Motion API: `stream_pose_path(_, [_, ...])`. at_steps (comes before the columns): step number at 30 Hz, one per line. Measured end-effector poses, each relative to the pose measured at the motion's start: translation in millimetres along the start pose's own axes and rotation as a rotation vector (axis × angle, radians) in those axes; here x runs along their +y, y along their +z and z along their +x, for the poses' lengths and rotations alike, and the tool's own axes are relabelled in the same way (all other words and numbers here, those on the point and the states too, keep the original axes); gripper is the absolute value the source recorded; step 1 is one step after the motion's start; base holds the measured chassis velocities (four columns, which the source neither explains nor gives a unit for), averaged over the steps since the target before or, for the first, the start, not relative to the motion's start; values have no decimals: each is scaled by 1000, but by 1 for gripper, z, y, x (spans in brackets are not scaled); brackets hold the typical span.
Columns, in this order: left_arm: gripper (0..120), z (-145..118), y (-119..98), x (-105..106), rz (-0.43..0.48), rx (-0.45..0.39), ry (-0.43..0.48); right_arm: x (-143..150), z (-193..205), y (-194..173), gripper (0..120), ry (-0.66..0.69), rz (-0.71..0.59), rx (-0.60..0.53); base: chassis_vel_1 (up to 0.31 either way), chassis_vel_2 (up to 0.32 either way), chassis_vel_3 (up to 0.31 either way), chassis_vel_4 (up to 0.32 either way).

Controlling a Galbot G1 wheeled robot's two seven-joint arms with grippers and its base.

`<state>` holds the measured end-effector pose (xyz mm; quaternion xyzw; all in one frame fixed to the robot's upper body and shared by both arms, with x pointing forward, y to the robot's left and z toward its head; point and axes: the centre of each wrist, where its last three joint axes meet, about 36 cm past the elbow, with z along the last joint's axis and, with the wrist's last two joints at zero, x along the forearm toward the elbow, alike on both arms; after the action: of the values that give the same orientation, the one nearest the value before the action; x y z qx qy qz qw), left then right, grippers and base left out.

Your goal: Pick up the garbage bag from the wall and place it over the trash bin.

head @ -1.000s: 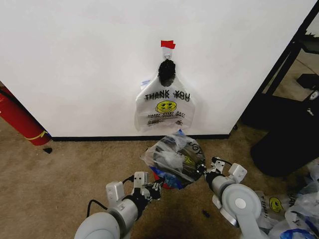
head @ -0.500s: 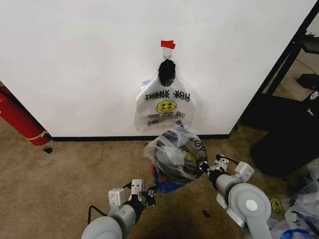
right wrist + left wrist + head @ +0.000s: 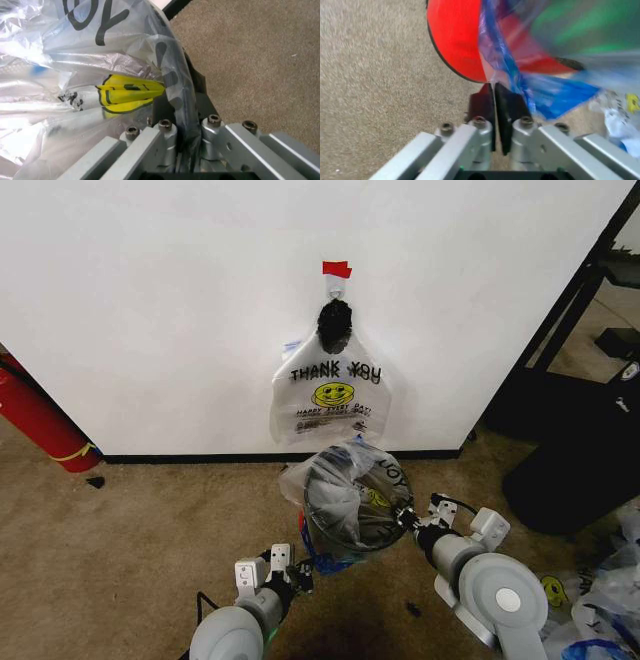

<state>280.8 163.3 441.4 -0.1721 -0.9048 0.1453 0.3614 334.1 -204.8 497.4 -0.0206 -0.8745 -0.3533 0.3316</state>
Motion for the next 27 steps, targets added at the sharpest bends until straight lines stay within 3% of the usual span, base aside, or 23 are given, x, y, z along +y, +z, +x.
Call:
stream_pose_path(8, [30,45,-11,-6,-52,-33,17,-7,-13,-1,0,19,19,-2,0,0,0,0])
stream_pose_path(13, [53,79,-28,-16,-62,-113,-30,-13,-21,0,0,37,61,-14,0,0,0,0])
stream_pose_path(21, [78,86,-52,-13,-102,-182,-21,-20,-26,10,0,39,209,-57,0,0,0,0])
stream_pose_path(25, [97,85,-73,-15,-136,-243,72,-25,-24,24,0,13,423,-155,0,0,0,0])
stream_pose_path(27, [98,85,-76,-15,-137,-244,90,-26,-24,25,0,4,459,-175,0,0,0,0])
